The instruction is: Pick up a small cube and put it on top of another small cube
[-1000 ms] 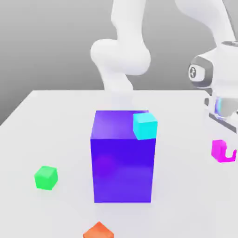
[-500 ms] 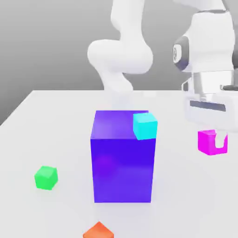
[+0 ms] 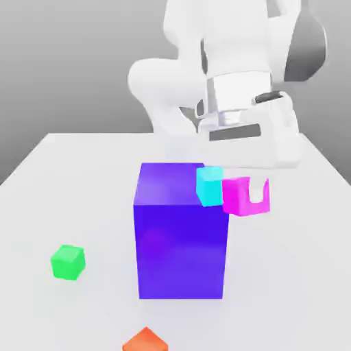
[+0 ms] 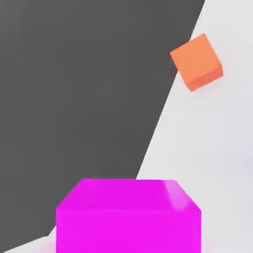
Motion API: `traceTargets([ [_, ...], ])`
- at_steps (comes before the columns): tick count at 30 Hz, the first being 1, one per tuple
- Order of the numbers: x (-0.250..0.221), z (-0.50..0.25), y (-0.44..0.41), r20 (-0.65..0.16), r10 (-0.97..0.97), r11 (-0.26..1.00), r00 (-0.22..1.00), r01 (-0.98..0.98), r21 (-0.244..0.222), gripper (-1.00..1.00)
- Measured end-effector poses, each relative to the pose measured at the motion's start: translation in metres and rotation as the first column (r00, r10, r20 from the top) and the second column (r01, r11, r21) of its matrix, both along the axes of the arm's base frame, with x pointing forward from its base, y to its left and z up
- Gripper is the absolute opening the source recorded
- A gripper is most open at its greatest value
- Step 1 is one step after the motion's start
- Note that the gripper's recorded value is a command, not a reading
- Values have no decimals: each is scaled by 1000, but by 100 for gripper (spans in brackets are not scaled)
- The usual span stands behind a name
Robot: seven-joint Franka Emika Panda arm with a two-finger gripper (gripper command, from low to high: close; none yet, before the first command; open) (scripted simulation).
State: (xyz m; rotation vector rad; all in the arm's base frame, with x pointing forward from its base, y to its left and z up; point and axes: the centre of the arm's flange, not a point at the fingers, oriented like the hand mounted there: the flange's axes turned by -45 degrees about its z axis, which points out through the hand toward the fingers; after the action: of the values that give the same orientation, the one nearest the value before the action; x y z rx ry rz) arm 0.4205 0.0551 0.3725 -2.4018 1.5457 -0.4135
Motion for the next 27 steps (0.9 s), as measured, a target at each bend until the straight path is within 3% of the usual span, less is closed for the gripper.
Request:
traceTargets([
  [14, -24, -49, -155, -144, 218, 966, 965, -234, -109, -100],
  [20, -53, -77, -212, -226, 314, 931, 922, -346, -117, -100],
  [27, -99, -111, -269, -317, 428, 875, 846, -476, -88, -100],
])
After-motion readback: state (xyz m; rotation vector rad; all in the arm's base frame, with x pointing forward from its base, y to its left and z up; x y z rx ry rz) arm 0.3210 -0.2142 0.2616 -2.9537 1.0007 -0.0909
